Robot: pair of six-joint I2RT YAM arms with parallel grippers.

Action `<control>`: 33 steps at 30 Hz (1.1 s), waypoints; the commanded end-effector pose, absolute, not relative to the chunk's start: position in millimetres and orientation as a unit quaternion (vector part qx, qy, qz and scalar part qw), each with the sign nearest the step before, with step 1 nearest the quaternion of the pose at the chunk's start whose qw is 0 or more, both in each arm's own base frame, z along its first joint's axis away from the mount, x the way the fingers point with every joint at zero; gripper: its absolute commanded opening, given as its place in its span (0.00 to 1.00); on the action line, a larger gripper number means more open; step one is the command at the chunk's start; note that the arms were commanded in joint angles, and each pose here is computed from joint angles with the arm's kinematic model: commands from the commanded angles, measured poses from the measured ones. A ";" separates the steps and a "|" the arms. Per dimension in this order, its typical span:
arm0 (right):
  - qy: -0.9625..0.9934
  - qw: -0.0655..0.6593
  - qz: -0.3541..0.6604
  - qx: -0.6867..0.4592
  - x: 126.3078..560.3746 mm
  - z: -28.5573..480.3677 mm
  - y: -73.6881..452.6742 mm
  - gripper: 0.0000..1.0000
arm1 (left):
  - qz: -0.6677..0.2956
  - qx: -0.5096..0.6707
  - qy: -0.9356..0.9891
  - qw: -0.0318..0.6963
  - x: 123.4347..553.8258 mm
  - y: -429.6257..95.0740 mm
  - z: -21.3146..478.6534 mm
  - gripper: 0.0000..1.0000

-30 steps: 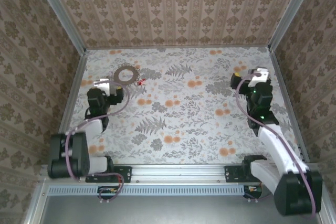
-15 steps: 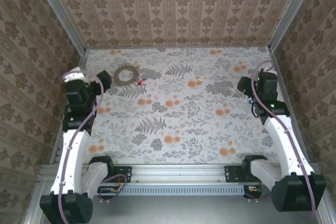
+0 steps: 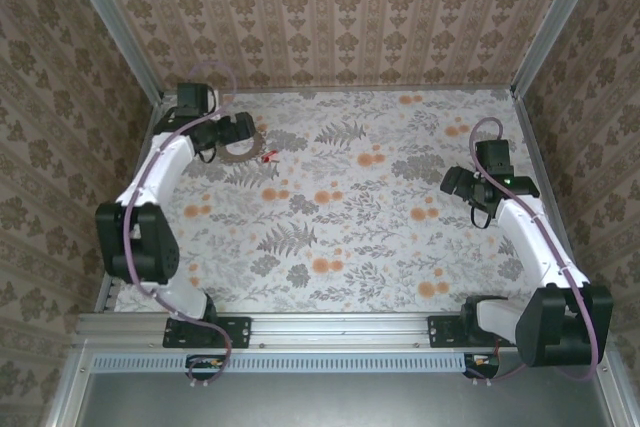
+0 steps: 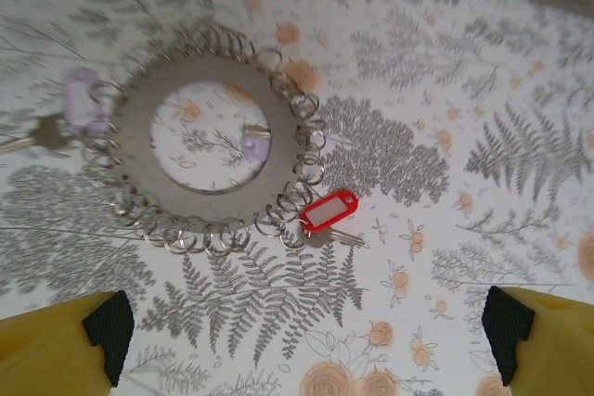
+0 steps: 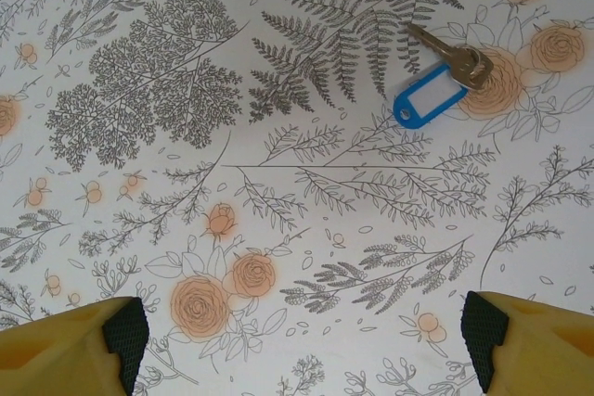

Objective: Put the keys on the keyring

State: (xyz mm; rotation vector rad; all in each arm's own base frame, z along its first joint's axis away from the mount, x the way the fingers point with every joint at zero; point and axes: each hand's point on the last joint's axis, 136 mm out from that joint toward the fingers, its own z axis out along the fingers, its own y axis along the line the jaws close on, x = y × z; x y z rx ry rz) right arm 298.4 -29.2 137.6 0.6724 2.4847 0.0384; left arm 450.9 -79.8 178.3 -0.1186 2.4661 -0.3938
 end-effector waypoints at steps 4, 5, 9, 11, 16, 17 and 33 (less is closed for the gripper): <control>0.922 0.289 -0.014 0.258 285.2 152.5 -40.5 0.92 | -0.191 -0.020 0.944 0.269 500.1 -103.4 129.6 1.00; 0.921 0.288 -0.018 0.261 283.1 151.6 -42.0 0.92 | -0.205 -0.017 0.947 0.247 504.7 -108.7 120.1 1.00; 0.921 0.291 -0.023 0.260 281.1 149.3 -44.1 0.92 | -0.309 0.025 0.930 0.199 511.5 -150.8 97.1 1.00; 0.919 0.292 -0.034 0.264 279.2 147.0 -48.2 0.93 | -0.289 0.023 0.936 0.200 512.2 -151.5 84.3 1.00; 0.915 0.302 -0.035 0.264 284.8 150.1 -49.6 0.93 | -0.252 0.022 0.949 0.188 502.7 -154.0 62.9 1.00; 0.914 0.305 -0.037 0.266 286.2 150.4 -50.8 0.93 | -0.252 0.023 0.950 0.183 499.5 -156.8 58.6 1.00; 0.887 0.340 -0.031 0.311 297.3 168.8 -56.9 0.93 | -0.262 0.094 0.945 0.170 410.8 -227.7 63.9 1.00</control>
